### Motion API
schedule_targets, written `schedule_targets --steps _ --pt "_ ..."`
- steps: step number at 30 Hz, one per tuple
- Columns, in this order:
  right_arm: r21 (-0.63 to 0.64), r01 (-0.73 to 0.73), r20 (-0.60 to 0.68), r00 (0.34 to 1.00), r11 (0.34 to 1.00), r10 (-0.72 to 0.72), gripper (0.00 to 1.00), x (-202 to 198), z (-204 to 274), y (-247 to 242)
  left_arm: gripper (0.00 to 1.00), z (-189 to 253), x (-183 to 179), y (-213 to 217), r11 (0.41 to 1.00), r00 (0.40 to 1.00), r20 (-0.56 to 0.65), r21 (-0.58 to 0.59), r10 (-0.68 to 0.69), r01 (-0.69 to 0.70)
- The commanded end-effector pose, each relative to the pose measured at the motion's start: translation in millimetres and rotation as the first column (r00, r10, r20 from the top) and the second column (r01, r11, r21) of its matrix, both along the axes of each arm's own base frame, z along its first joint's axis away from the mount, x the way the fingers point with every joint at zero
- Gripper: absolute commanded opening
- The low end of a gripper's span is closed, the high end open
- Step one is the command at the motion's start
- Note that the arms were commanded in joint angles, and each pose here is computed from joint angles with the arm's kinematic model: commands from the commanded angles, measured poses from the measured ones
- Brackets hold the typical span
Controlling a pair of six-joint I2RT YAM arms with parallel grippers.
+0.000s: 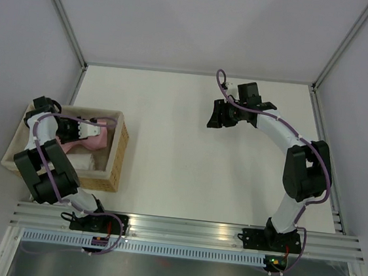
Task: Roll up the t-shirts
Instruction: Place the rolled tshirt into the container
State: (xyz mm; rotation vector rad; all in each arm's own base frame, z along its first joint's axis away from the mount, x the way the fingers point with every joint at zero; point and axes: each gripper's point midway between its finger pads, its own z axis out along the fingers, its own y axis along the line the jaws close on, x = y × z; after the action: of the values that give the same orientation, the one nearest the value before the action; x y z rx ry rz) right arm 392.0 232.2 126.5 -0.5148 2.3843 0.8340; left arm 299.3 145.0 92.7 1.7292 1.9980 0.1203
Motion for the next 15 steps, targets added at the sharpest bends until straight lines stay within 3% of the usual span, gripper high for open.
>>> schedule_targets --steps 1,15 --pt "0.000 -0.002 0.057 0.998 1.000 0.002 0.54 -1 22 0 0.02 11 19 2 0.998 0.996 0.069 0.014 -0.064 0.063" --pt "-0.012 0.019 0.053 0.998 1.000 -0.018 0.54 -5 22 0 0.02 22 50 19 0.987 0.976 0.168 0.107 -0.138 0.121"
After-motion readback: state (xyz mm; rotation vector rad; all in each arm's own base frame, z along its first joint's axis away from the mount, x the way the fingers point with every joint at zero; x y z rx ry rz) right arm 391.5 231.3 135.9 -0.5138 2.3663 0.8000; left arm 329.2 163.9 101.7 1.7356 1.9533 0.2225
